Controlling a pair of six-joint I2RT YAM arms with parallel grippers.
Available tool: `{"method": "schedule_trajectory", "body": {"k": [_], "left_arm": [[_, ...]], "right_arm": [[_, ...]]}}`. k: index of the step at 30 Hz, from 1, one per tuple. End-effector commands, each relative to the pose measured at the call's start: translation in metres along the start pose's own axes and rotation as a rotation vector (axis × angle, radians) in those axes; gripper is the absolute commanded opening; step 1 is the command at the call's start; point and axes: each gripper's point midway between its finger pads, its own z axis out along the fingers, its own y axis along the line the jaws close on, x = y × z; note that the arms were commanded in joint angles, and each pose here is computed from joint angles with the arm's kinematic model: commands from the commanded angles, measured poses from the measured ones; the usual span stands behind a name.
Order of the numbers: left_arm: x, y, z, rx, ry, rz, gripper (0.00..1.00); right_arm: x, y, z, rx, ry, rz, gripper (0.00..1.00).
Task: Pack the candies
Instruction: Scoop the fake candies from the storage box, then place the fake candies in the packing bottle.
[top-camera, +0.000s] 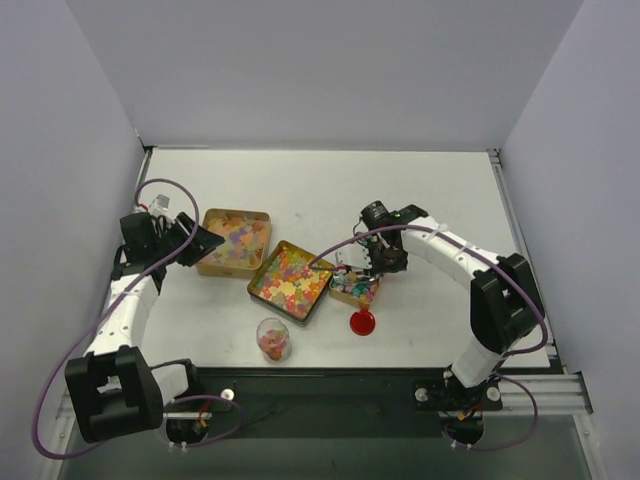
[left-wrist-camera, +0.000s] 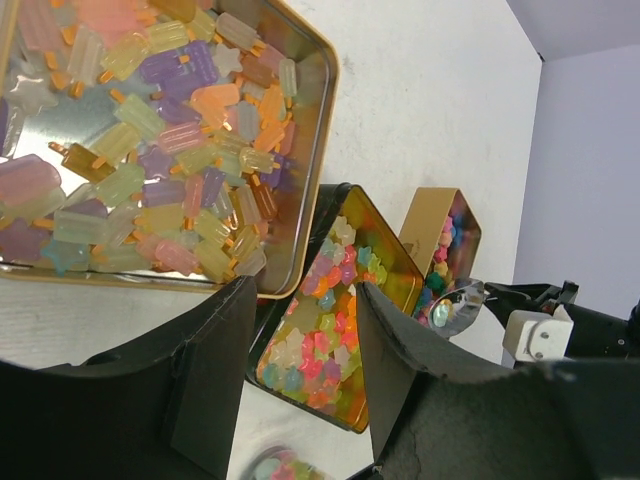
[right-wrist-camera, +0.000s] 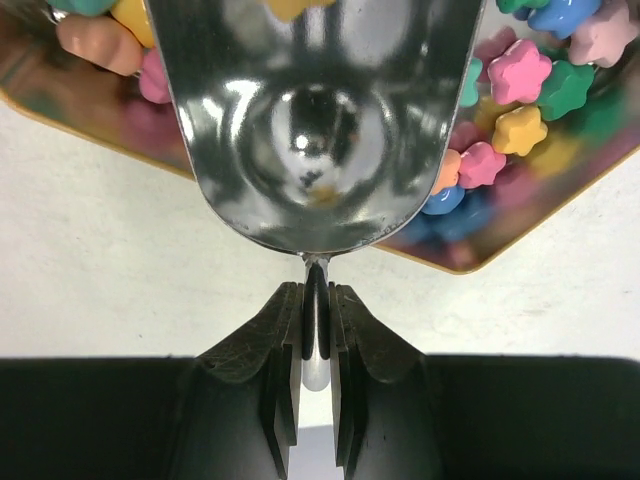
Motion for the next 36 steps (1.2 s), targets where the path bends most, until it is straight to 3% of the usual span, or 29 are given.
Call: {"method": "schedule_trajectory", "body": {"k": [1, 7, 13, 23, 36], "left_arm": [[-0.018, -0.030, -0.003, 0.109, -0.009, 0.101, 0.55], [-0.025, -0.037, -0.001, 0.133, -0.018, 0.124, 0.56], [-0.026, -0.037, -0.003, 0.129, -0.044, 0.112, 0.56], [-0.024, -0.024, -0.011, 0.053, -0.084, 0.121, 0.57], [-0.024, -0.016, -0.023, 0.013, -0.150, 0.137, 0.58]], "right_arm": [[-0.005, 0.016, -0.011, -0.019, -0.112, 0.054, 0.00], [0.005, 0.011, -0.038, 0.035, -0.083, 0.063, 0.00], [-0.028, -0.010, -0.087, 0.106, -0.049, -0.023, 0.00], [-0.099, -0.011, -0.128, 0.180, 0.145, -0.328, 0.00], [-0.158, 0.010, -0.154, 0.246, 0.225, -0.633, 0.00]]}}
